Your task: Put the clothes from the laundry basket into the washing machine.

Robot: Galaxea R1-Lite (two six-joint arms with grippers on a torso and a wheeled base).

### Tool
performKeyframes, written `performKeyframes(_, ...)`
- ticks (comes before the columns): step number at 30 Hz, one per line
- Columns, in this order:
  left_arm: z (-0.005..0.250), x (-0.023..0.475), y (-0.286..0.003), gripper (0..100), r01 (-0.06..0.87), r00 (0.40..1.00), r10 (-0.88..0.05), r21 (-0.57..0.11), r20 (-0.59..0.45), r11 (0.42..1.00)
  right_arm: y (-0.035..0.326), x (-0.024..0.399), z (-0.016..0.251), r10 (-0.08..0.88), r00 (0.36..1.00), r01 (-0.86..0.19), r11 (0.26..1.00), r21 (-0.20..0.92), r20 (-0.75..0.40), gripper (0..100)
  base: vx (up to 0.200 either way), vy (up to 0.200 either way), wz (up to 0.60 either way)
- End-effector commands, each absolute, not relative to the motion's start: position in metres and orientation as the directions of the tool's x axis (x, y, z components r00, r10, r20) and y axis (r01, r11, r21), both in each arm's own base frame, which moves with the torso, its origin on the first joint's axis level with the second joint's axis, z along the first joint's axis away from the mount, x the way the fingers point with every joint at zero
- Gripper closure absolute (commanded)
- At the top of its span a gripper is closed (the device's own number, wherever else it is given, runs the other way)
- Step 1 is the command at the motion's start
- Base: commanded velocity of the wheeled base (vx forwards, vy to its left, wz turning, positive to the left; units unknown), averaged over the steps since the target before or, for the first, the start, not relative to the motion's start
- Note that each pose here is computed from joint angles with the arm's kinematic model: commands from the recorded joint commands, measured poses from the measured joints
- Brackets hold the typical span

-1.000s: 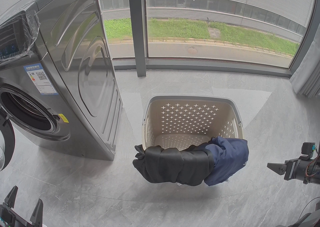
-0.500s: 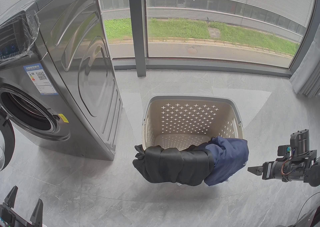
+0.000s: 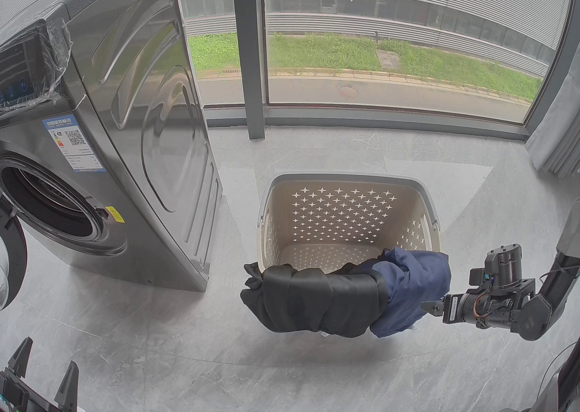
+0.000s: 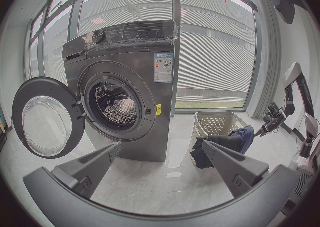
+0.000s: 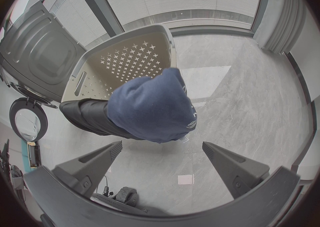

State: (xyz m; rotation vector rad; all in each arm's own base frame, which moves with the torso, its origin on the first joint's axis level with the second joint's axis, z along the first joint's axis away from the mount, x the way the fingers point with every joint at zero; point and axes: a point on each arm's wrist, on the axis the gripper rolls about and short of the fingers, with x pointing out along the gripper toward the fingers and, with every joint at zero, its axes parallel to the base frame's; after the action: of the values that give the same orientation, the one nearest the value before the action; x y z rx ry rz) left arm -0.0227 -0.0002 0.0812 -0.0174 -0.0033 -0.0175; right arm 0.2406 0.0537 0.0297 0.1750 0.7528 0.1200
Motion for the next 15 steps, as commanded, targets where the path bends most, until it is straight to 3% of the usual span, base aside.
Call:
performKeyframes(1,0.076,-0.023,0.0,0,0.018,1.0,-0.018,-0.012,0.005,1.0,0.057,0.256,0.003,0.161,0.69,-0.032,0.981,0.192,-0.706,0,0.0,0.0,0.0)
performKeyframes(15,0.076,-0.023,0.0,0,0.022,1.0,-0.021,-0.008,0.005,1.0,0.063,0.277,-0.013,0.184,0.744,-0.061,0.976,0.209,-0.643,0,0.0,0.0,0.0)
